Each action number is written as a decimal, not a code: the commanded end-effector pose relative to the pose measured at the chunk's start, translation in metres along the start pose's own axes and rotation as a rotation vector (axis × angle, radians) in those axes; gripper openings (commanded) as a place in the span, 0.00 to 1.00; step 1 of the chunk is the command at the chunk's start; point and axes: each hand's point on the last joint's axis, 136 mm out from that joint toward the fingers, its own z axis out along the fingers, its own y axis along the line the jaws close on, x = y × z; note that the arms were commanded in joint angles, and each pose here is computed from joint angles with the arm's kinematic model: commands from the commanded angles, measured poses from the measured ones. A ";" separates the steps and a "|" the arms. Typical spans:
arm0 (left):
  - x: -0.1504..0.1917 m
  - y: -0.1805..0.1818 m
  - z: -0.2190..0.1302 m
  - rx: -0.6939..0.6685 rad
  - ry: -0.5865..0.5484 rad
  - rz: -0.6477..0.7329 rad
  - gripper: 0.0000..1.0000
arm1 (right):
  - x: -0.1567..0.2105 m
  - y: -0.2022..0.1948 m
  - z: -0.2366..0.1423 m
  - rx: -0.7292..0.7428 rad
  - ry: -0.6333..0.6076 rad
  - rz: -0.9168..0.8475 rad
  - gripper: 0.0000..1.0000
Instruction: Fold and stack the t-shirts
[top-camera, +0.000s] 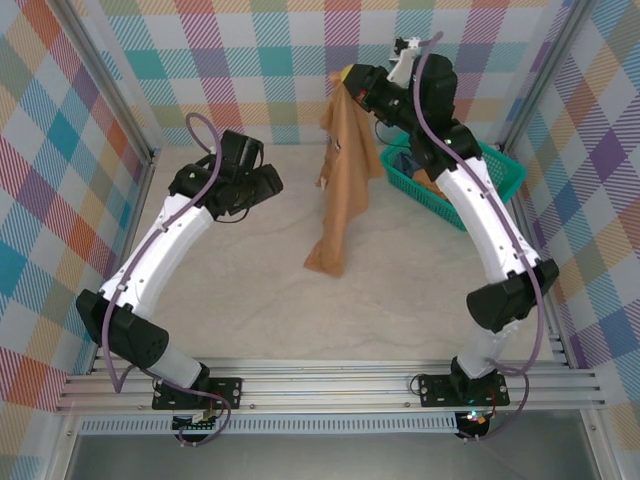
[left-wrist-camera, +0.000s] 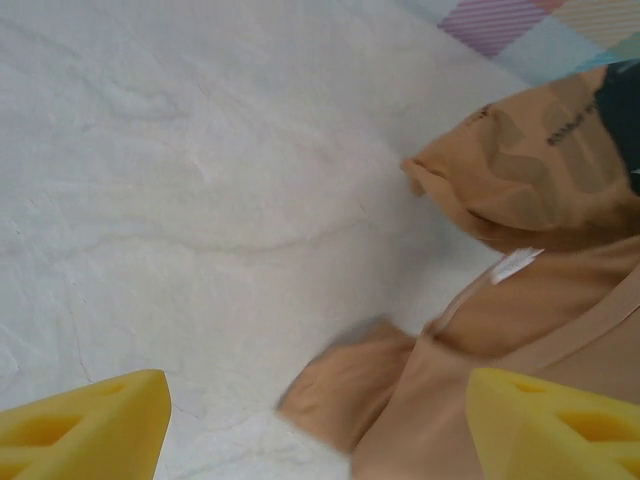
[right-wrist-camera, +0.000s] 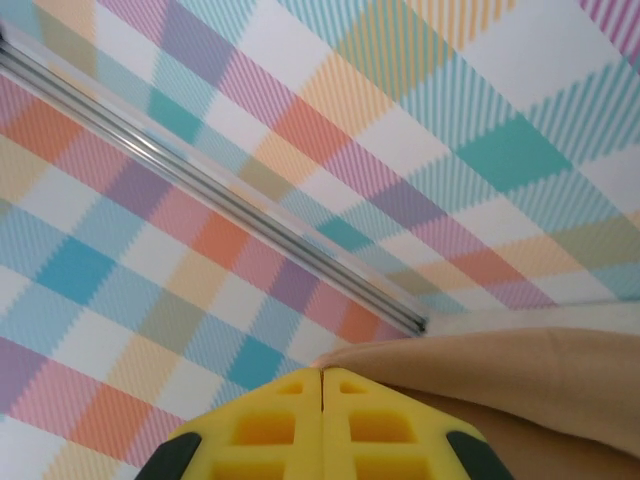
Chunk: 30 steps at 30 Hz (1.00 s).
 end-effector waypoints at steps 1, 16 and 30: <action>-0.005 0.019 -0.015 -0.059 -0.039 0.019 0.78 | 0.003 0.025 -0.038 -0.034 -0.065 0.035 0.00; 0.119 -0.012 0.067 0.080 0.374 -0.093 0.64 | 0.318 -0.238 -0.234 0.713 0.758 0.109 0.11; 0.206 -0.024 0.145 0.018 0.561 -0.270 0.49 | 0.271 -0.281 -0.134 0.827 0.743 -0.079 0.59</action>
